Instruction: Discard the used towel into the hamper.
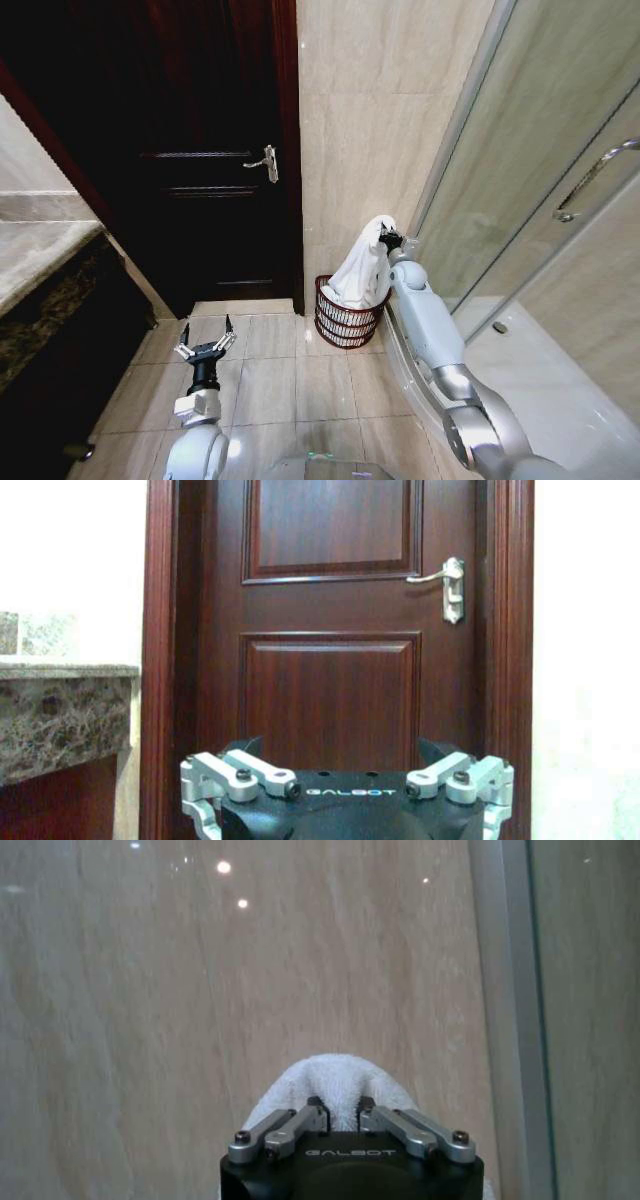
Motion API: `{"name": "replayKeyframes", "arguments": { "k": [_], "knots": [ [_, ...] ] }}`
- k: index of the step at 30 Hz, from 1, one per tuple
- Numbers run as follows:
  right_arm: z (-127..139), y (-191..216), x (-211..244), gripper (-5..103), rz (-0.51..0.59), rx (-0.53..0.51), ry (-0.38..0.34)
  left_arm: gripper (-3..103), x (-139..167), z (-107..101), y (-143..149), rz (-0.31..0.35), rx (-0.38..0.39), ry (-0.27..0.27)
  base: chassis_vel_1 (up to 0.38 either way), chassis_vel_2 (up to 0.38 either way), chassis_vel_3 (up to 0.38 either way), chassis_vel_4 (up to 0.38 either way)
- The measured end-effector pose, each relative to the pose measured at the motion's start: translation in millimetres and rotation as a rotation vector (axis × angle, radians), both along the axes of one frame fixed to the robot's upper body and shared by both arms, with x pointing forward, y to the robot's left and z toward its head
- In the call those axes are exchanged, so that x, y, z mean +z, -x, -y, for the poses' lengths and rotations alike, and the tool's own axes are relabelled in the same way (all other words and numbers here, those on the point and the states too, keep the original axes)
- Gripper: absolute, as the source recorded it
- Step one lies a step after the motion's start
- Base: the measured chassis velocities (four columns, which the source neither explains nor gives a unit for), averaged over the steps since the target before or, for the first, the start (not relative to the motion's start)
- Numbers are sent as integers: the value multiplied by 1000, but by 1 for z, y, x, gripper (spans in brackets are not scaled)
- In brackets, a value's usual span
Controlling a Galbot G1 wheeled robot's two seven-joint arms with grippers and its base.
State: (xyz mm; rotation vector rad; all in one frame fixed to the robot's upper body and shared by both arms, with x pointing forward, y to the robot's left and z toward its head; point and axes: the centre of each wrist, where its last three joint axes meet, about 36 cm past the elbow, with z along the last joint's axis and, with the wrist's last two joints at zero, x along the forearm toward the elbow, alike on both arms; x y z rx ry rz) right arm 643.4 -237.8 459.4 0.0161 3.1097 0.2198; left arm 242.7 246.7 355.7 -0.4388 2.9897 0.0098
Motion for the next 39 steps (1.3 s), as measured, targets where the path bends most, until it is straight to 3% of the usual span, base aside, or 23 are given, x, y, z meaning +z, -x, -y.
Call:
{"name": "replayKeyframes", "arguments": {
  "k": [9,28,39],
  "knots": [
    [8,17,-28,12,-55,-11,2,100,1,2,3,15,4,-7,0,0,0,0],
    [8,104,-98,12,-204,38,-42,100,-8,18,22,36,39,-1,0,0,0,0],
    [9,142,-110,12,-241,29,-40,100,-10,26,23,36,47,1,0,0,0,0]
  ]
}}
